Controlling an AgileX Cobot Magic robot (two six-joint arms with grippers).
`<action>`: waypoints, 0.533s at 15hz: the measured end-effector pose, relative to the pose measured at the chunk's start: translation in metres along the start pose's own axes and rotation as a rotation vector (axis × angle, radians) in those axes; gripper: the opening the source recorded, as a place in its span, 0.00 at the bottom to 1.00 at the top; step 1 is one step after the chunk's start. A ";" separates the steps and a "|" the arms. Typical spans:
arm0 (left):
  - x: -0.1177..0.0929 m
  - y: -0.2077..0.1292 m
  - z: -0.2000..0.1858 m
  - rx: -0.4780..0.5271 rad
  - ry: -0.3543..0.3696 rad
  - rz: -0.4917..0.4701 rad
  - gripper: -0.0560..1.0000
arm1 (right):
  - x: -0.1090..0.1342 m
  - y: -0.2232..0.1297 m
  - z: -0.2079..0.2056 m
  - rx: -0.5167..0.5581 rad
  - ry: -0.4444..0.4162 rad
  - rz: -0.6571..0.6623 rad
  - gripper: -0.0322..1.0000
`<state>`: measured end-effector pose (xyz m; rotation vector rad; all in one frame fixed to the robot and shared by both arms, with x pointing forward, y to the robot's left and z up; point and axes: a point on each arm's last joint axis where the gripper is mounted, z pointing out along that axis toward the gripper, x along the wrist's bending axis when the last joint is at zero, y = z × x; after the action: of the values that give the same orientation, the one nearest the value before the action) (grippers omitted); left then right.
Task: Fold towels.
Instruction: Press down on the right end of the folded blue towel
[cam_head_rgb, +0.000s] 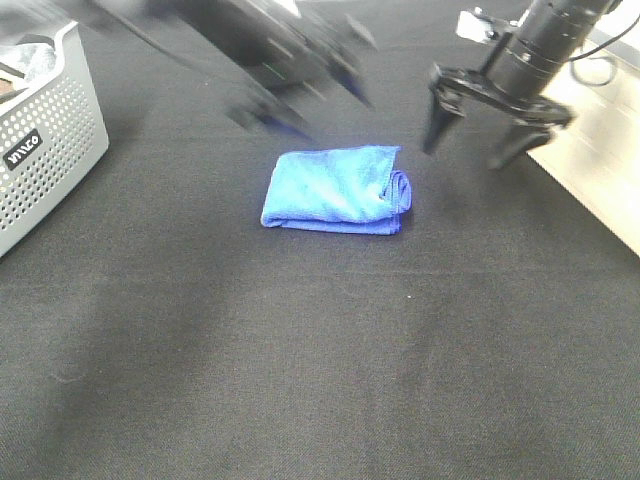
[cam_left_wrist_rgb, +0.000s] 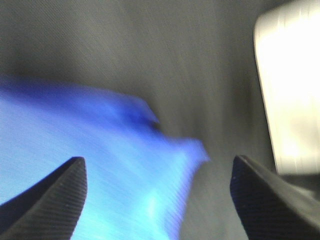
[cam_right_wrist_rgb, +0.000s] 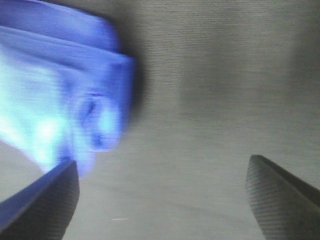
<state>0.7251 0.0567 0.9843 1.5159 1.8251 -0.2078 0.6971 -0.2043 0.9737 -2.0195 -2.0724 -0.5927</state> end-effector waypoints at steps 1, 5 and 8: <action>0.010 0.016 -0.014 -0.037 0.010 -0.014 0.77 | 0.007 0.001 0.000 -0.006 0.080 -0.011 0.85; 0.046 0.046 -0.040 -0.075 0.058 -0.070 0.77 | 0.048 0.004 -0.008 -0.077 0.474 -0.086 0.85; 0.053 0.051 -0.044 -0.082 0.067 -0.082 0.77 | 0.066 0.002 0.005 -0.066 0.550 -0.104 0.85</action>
<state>0.7508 0.1376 0.9991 1.4077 1.9271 -0.1211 0.6957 -0.1426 0.9961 -1.5452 -1.8373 -1.1017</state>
